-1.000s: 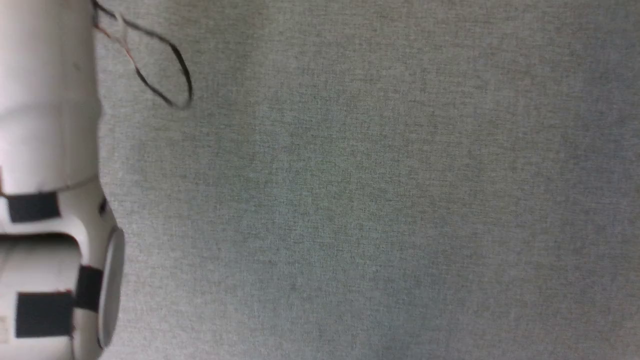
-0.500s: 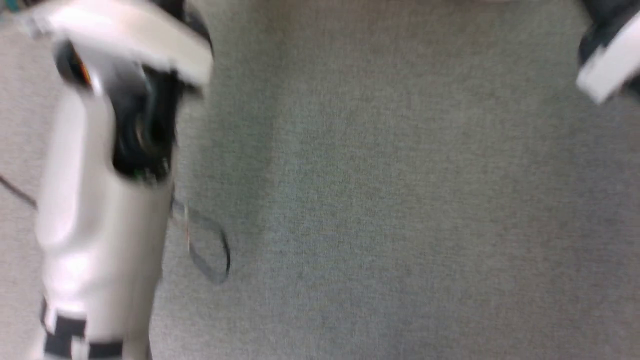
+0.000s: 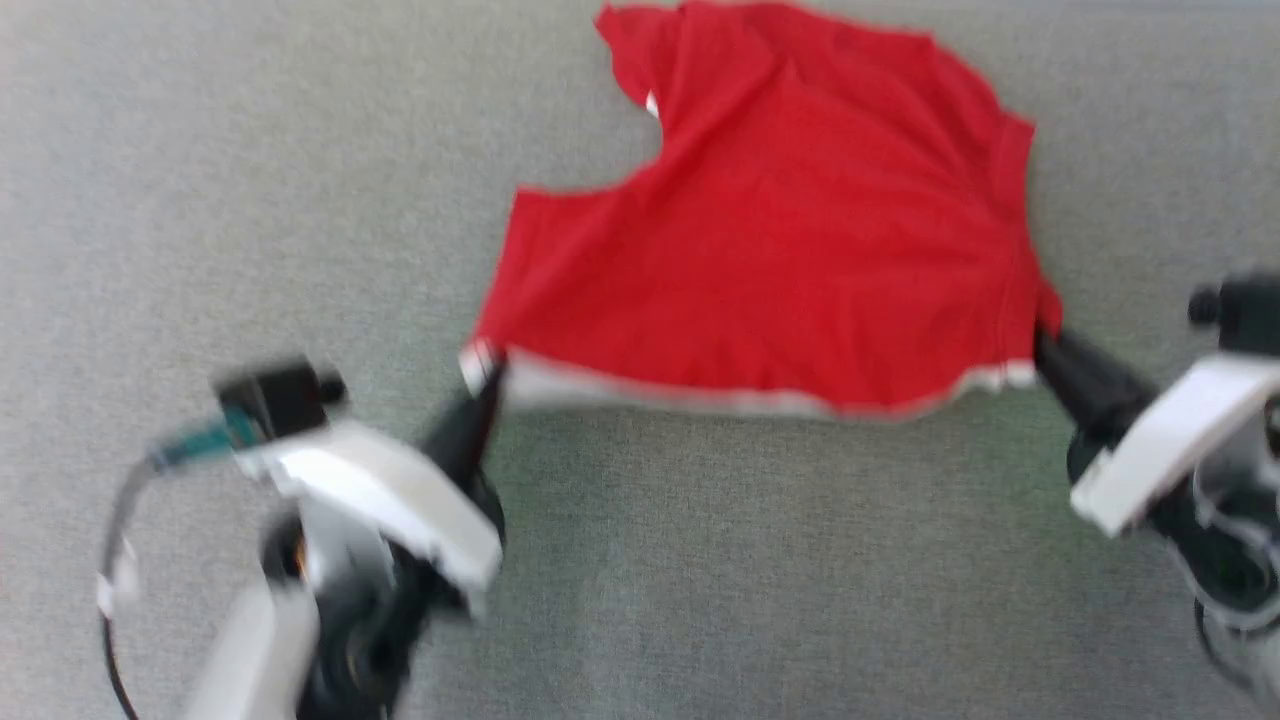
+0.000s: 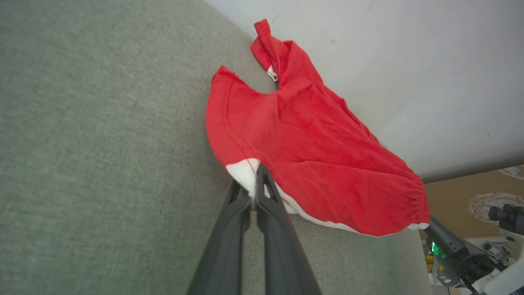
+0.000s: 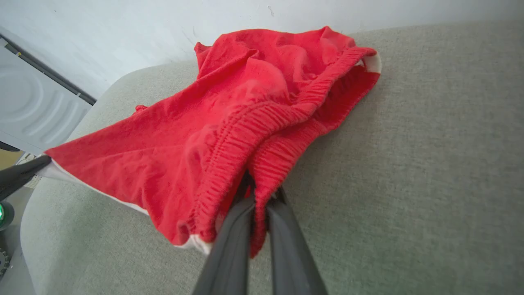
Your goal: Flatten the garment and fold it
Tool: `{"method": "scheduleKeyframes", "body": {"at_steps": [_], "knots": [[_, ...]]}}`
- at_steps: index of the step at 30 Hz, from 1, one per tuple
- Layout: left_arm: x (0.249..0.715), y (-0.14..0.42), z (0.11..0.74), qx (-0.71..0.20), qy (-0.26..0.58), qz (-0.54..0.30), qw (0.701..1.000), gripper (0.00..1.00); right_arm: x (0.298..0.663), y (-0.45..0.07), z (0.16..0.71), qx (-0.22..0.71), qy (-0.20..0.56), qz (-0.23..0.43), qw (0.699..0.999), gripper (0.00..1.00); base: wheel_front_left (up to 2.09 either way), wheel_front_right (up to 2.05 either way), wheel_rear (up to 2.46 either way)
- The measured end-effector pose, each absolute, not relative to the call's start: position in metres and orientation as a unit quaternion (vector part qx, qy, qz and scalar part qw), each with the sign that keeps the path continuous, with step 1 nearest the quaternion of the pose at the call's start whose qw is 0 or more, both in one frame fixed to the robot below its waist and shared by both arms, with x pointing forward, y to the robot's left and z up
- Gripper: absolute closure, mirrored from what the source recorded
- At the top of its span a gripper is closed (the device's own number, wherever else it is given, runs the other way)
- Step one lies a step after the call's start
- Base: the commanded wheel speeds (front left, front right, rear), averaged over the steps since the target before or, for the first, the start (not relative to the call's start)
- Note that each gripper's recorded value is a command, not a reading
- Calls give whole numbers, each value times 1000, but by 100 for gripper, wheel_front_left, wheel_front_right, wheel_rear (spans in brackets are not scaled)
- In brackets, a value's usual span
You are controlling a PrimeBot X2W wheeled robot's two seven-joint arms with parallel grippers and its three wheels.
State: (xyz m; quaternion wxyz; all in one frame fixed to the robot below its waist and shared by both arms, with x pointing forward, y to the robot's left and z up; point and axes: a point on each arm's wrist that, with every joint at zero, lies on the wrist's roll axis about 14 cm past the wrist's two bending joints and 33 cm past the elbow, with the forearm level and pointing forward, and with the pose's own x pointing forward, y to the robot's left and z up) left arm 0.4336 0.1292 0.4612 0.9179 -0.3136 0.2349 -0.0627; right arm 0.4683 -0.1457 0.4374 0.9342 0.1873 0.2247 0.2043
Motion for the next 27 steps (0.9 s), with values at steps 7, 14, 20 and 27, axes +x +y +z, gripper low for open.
{"method": "scheduleKeyframes", "body": {"at_steps": [7,14,20,27], "knots": [[346,115,416,-314,363,-70,875,100,405,-152,415,213,287,180,916,100,0,0,0],[299,111,414,-344,396,-83,847,100,340,-153,395,260,347,153,888,100,0,0,0],[271,111,421,-361,406,-96,834,100,307,-153,397,274,368,143,877,100,0,0,0],[258,109,434,-380,395,-108,829,100,277,-151,404,289,387,141,864,100,0,0,0]]}}
